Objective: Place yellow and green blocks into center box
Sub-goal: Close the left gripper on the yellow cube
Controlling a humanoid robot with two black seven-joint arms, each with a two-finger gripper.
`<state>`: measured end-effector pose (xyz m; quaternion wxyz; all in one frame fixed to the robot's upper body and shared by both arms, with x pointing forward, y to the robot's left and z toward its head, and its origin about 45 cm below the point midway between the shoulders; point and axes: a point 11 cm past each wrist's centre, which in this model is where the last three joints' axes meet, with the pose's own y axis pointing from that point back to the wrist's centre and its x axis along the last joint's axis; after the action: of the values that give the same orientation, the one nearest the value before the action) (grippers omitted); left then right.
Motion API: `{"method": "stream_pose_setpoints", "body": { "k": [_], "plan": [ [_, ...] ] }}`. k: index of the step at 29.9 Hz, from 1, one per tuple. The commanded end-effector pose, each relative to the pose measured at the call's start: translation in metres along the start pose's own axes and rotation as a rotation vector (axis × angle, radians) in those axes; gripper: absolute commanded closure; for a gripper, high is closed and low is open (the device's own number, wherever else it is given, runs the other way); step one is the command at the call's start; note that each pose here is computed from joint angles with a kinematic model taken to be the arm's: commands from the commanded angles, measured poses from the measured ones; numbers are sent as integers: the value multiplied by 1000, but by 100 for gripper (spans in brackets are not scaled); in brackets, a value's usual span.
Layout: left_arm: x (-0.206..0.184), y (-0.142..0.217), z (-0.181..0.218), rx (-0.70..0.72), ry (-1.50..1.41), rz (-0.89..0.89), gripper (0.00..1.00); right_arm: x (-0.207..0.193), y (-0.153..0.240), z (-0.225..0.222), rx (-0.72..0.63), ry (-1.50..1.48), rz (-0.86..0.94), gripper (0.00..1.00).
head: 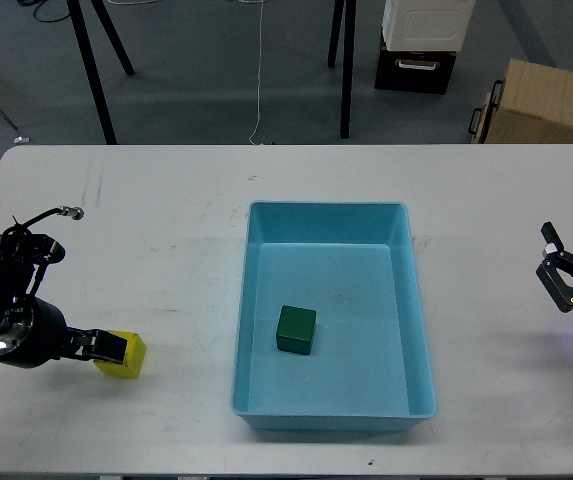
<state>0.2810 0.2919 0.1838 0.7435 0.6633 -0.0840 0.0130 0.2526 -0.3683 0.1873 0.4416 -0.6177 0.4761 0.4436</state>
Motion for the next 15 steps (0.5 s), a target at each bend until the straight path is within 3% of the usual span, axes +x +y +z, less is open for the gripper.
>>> {"method": "stream_pose_setpoints", "body": {
  "k": [1,15],
  "plan": [
    [6,-3,7,-6,-15,6,1,0,0,-1,1,1,-1,0],
    [2,-17,8,-1,-9,-19,5,0,1,-1,0,3,3,0]
  ]
}}
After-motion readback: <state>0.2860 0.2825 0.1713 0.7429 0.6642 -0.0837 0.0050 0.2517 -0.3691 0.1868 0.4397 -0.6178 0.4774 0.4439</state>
